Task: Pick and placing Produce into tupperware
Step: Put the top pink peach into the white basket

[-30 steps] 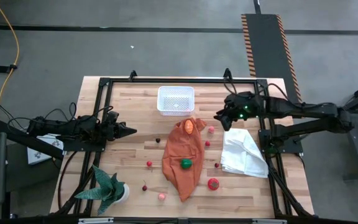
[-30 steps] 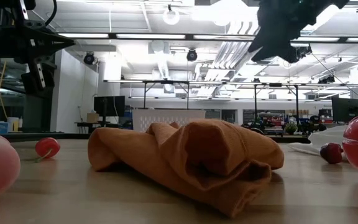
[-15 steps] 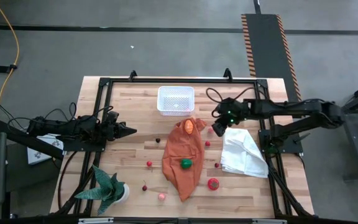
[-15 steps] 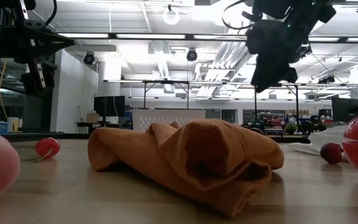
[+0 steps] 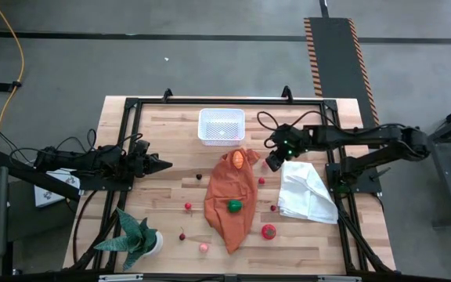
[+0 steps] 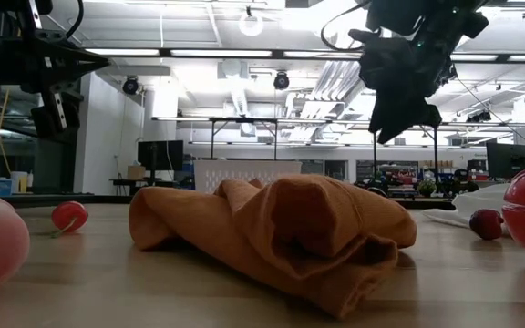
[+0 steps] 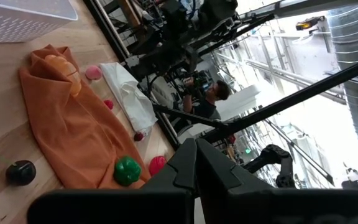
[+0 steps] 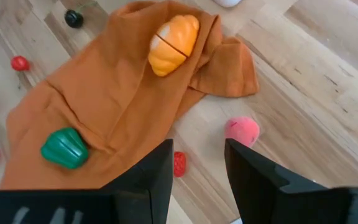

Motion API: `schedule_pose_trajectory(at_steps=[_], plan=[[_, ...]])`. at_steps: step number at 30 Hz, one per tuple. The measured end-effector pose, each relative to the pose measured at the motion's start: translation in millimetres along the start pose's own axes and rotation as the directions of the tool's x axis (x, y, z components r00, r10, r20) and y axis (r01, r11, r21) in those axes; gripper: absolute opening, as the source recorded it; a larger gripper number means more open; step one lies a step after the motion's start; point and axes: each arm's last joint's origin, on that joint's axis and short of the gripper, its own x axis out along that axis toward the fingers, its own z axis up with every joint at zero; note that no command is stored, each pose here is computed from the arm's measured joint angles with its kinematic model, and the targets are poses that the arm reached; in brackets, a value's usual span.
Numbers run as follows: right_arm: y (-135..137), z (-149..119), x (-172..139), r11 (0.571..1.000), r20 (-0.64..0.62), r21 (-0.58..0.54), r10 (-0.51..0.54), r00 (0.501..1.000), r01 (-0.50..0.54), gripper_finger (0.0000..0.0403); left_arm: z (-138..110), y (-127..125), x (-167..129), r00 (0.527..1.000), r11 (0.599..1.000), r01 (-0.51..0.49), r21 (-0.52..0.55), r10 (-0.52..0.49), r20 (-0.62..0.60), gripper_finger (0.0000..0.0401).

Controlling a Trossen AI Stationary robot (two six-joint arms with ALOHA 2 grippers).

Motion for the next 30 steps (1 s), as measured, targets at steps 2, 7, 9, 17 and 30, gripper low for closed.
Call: schedule_pose_trajectory(at_steps=[2,7,9,17,30], plan=[[-0.4,-0.2,4.4,1.0,-0.018,-0.014,-0.011,1.0,0.011,0.0134,0.0,0.0,0.0,1.0,1.0,0.0,0.0,0.0,0.0,0.0001],[2.1,4.4,15.5,0.995,-0.09,-0.081,-0.068,0.994,0.06,0.0134,-0.1,-0.1,0.0,1.0,1.0,0.002,0.0,-0.002,-0.003,0.0001],[3.1,6.7,19.3,0.989,-0.125,-0.117,-0.107,0.986,0.093,0.0134,-0.2,-0.1,0.0,1.0,1.0,0.003,-0.001,-0.003,-0.005,0.0001],[9.7,18.3,36.0,0.966,-0.181,-0.22,-0.175,0.968,0.133,0.0134,-0.5,-0.1,0.0,1.0,1.0,0.006,-0.024,-0.007,-0.016,0.0001],[6.1,17.2,44.5,0.948,-0.207,-0.262,-0.241,0.948,0.183,0.0201,-1.1,-0.1,0.0,0.999,1.0,0.011,-0.028,-0.012,-0.032,0.0001]])
